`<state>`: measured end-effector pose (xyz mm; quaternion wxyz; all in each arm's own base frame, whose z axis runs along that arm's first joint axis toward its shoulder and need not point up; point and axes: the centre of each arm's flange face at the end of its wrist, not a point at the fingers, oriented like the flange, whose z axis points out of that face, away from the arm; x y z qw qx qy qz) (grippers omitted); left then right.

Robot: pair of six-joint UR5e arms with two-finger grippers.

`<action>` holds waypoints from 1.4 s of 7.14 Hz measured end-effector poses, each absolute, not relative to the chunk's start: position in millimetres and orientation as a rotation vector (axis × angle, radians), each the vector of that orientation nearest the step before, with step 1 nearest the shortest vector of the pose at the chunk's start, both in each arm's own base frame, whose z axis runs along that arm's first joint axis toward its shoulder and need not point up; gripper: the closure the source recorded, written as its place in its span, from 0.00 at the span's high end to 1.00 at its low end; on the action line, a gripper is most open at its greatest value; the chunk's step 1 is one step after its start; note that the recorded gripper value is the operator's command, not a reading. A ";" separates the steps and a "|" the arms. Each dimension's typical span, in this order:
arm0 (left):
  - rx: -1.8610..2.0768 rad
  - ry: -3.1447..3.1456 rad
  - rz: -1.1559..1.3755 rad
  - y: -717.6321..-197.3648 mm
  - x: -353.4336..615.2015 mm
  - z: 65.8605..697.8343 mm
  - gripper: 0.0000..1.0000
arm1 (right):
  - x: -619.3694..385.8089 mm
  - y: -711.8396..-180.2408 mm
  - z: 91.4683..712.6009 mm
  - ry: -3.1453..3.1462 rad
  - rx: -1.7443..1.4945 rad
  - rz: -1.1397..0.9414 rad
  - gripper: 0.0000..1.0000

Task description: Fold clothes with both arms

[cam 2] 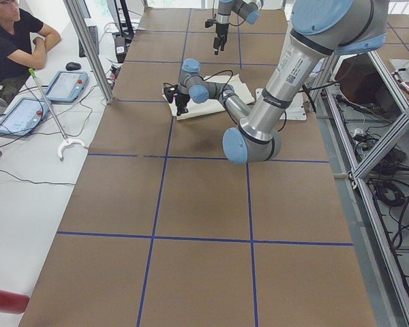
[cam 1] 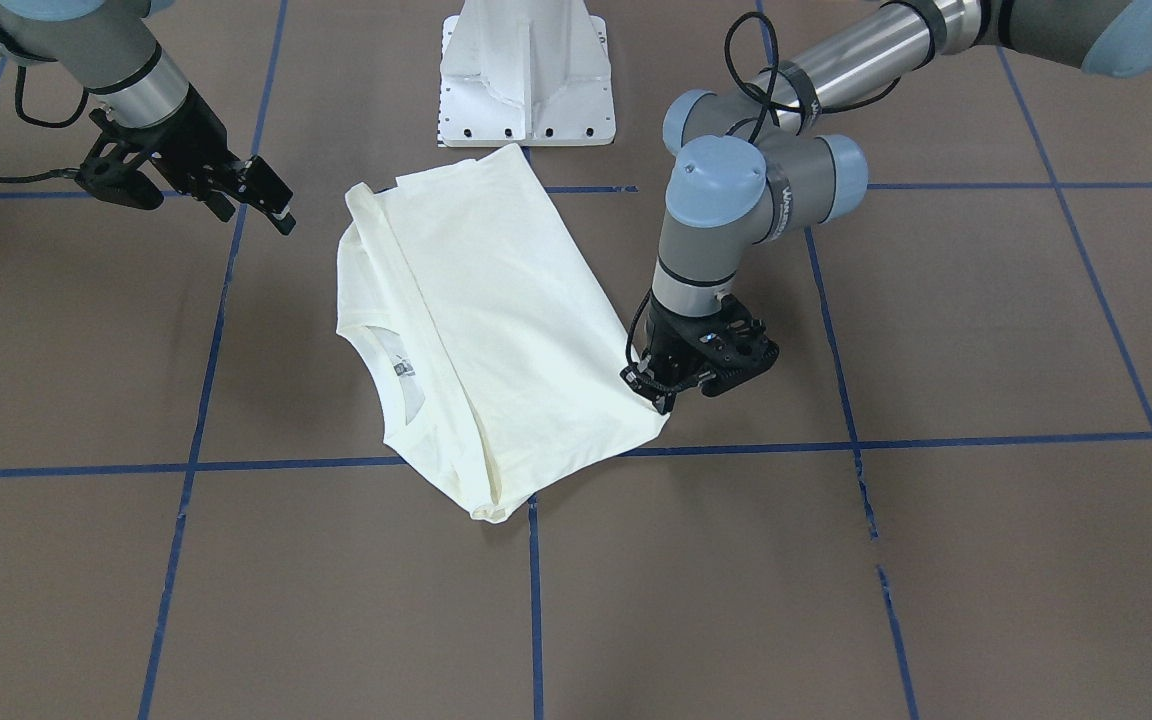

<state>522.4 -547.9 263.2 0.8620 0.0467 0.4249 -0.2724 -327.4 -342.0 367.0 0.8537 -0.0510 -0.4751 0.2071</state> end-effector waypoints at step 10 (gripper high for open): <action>0.368 0.991 -0.479 -669.7 541.1 273.2 0.13 | -343.2 -358.2 365.8 -1.000 -0.091 0.447 1.00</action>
